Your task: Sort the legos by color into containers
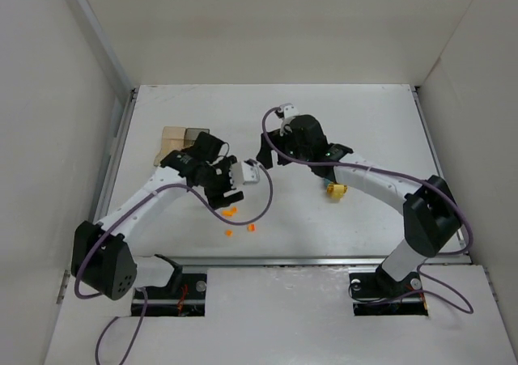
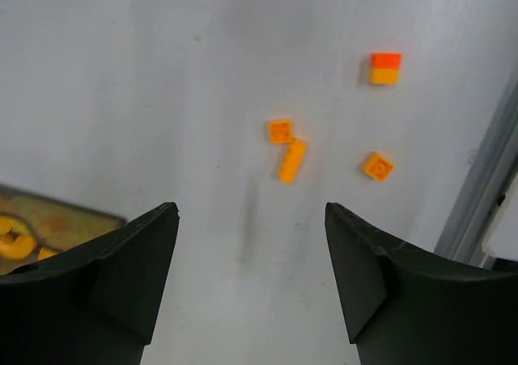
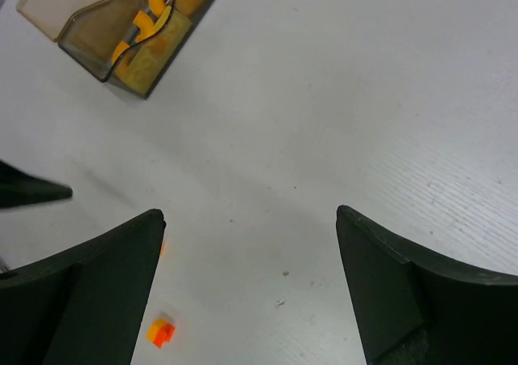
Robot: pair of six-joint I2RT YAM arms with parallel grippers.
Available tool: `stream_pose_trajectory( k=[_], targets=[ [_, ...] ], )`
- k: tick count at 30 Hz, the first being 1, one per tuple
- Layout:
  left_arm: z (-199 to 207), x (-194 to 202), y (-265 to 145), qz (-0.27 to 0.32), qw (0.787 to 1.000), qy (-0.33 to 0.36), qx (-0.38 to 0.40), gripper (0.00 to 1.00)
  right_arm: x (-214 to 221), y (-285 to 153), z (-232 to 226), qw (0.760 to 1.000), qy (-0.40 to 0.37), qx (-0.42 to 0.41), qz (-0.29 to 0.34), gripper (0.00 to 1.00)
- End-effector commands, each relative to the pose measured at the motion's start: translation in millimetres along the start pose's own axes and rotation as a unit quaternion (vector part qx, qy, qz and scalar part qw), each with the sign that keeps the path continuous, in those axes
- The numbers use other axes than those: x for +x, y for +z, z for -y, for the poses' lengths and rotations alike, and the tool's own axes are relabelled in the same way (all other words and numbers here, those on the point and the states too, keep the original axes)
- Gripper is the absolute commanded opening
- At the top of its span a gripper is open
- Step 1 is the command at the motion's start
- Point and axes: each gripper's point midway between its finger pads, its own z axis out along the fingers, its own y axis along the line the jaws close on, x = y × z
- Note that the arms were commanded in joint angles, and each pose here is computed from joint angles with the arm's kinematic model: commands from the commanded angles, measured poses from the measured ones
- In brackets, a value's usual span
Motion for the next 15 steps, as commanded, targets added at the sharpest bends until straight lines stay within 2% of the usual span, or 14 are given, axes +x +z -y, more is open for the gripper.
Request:
stream_pose_trajectory(
  k=[1,7,15],
  targets=[
    [28.2,15.1,12.1,-0.024,0.996,0.071,0.058,0.70,-29.7,-10.4,8.1,0.999,0.013,-0.027,0.030,0.92],
    [36.9,28.1,50.3,-0.016,0.993,0.082,0.085,0.67,-37.4,-12.3,20.2,0.999,-0.007,-0.028,0.036,0.92],
    [35.5,44.8,86.9,-0.047,0.993,0.048,0.101,0.60,-44.8,-6.6,40.1,0.999,0.004,-0.021,0.038,0.92]
  ],
)
